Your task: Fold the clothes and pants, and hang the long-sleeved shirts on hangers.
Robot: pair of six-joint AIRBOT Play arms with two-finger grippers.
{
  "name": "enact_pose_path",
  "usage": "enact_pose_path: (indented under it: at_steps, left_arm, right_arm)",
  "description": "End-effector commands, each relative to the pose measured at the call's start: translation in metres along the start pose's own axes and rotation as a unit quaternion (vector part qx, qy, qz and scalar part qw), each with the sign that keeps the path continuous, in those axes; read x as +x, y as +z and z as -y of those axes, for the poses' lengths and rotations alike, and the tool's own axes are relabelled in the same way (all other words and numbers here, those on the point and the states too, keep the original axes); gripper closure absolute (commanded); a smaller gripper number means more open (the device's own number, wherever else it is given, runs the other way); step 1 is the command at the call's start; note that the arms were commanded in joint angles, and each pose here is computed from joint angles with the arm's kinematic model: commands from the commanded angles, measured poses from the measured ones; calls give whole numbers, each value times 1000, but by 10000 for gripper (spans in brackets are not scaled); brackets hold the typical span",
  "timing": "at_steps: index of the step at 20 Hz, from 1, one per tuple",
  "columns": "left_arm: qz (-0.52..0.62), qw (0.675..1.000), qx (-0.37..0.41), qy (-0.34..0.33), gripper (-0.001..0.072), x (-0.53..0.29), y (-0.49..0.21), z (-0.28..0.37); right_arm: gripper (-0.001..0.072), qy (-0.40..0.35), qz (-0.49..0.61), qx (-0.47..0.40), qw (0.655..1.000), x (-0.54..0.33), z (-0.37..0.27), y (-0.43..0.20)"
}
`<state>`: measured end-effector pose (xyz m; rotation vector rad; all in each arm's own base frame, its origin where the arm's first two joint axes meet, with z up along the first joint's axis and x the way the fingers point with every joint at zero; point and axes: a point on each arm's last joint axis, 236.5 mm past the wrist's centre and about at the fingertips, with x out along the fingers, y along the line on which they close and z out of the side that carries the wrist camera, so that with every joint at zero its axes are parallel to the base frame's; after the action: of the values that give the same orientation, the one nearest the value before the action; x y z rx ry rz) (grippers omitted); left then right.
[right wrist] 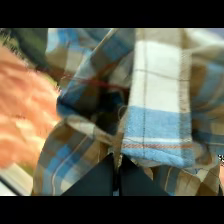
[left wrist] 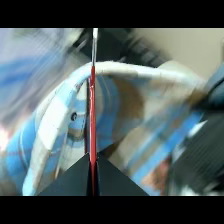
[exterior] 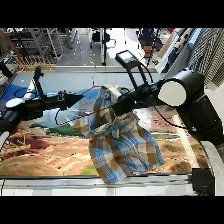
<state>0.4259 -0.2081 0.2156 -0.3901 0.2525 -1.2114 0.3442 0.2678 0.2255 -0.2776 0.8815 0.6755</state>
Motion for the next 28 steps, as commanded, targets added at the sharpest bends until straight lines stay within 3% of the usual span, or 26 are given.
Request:
enact_pose_path:
  at_steps: [1, 2, 3, 5, 6, 8, 10, 12, 14, 18, 21, 22, 23, 24, 25, 28]
  left_arm:
    - [78, 989, 17, -124, 692, -16, 12, 24]
    - [71, 986, 1, -154, 692, -15, -1, 26]
    - [70, 981, -15, -180, 692, -14, -10, 28]
    - [79, 973, -40, -215, 692, -10, -24, 27]
    - [79, 972, -49, -218, 692, -6, -30, 23]
    - [77, 971, -58, -218, 692, -3, -36, 18]
    - [78, 971, -55, -218, 692, -4, -35, 19]
    - [78, 971, -54, -218, 692, -4, -34, 20]
    - [78, 971, -54, -218, 692, -4, -34, 20]
    - [78, 974, -55, -205, 692, -1, -34, 14]
    - [78, 976, -56, -194, 674, 1, -35, 9]
    - [78, 980, -59, -173, 558, 4, -34, -1]
    - [80, 985, -64, -140, 222, 6, -34, -17]
    - [80, 989, -87, -91, -13, 7, -32, -41]
    - [82, 989, -111, -56, -13, 4, -28, -60]
    - [51, 997, -58, -8, -13, -20, -8, -81]
  right_arm:
    - [682, 38, -17, -147, 988, -6, -20, -12]
    - [678, 36, -5, -184, 982, -6, -19, -7]
    - [603, 33, 7, -222, 974, -7, -19, -2]
    - [238, 0, 10, -303, 953, -10, -5, 1]
    - [171, -37, 12, -331, 943, -16, 11, 7]
    - [167, -131, 23, -371, 919, -34, 48, 25]
    - [107, -188, 45, -412, 890, -42, 71, 48]
    - [110, -179, 53, -413, 891, -21, 76, 56]
    - [120, -119, 33, -424, 897, 17, 60, 44]
    - [184, -61, 44, -435, 897, 63, 38, 46]
    - [564, -63, 46, -435, 897, 68, 39, 47]
    - [682, -61, 43, -435, 897, 67, 39, 46]
    - [682, -56, 36, -435, 898, 67, 39, 42]
    - [683, -50, 24, -435, 899, 67, 38, 35]
    - [683, -39, 7, -435, 900, 68, 37, 26]
    - [684, -11, -49, -431, 901, 68, 37, -4]
